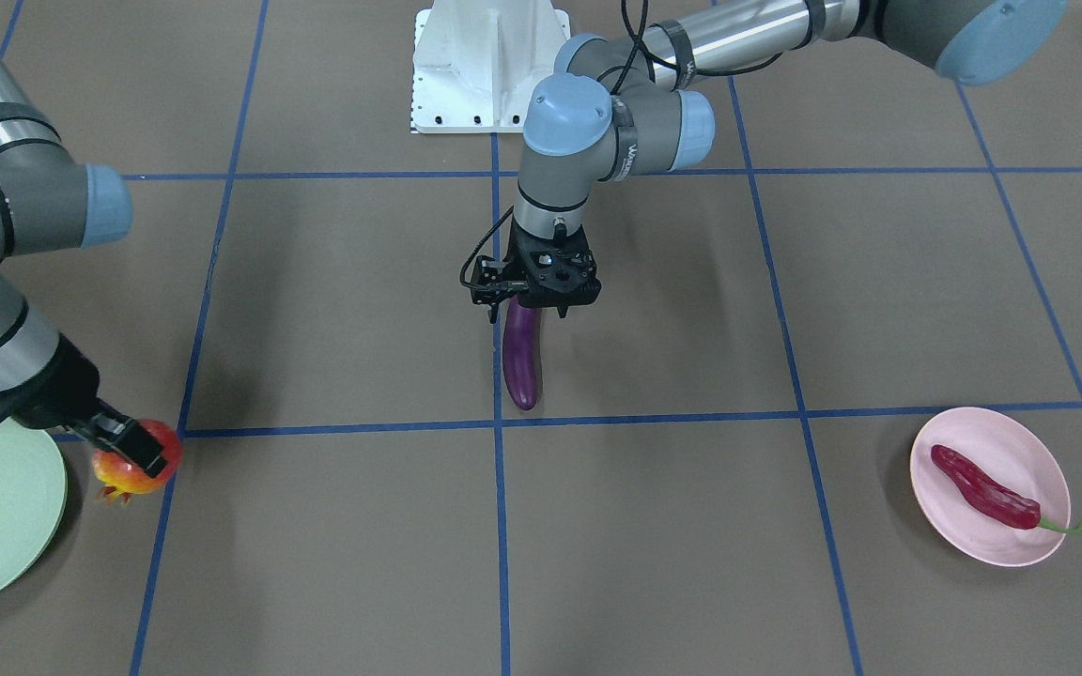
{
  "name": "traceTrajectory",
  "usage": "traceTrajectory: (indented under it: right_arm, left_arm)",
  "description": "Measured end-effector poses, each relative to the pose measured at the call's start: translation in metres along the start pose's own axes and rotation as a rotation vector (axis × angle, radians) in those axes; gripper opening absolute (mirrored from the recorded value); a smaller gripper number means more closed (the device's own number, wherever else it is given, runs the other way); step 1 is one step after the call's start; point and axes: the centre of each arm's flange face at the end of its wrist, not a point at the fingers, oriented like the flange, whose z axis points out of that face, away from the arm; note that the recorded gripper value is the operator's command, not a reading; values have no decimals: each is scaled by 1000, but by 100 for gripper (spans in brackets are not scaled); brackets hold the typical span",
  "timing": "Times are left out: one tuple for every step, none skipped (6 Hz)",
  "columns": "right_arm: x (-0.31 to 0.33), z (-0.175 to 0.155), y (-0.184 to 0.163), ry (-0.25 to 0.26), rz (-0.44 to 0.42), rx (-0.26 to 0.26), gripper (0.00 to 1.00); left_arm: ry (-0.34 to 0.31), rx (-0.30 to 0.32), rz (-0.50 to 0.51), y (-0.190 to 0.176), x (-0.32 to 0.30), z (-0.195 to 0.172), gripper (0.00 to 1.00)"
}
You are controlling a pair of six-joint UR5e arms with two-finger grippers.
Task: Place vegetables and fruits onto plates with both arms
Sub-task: 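Carry the pomegranate to the green plate while the left gripper grasps the eggplant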
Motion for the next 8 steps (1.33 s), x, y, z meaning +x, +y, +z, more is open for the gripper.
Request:
traceTrajectory:
  right_arm:
    - [38,9,-29,51,-63,8,0]
    - [68,18,-51,93,-104,9,0]
    - [91,26,-64,124,-121,4,7]
    - [107,35,-68,146,-120,-6,16]
    - [117,41,-70,160,-115,-14,18]
    - [121,44,-71,167,-112,-17,20]
    - [124,45,-71,170,-110,-19,37]
    - [128,47,-70,175,-107,-22,82]
  left_arm:
    - [-4,2,32,-1,9,3,98]
    - [-13,0,60,-4,19,8,97]
    - [-23,-3,84,-6,29,13,97]
    - [-36,-7,110,-8,31,17,93]
    - [-49,-11,129,-8,31,21,92]
    - [-63,-14,163,-9,30,23,92]
    - [-95,-22,220,-13,28,22,92]
    - [-127,-32,261,-15,27,22,92]
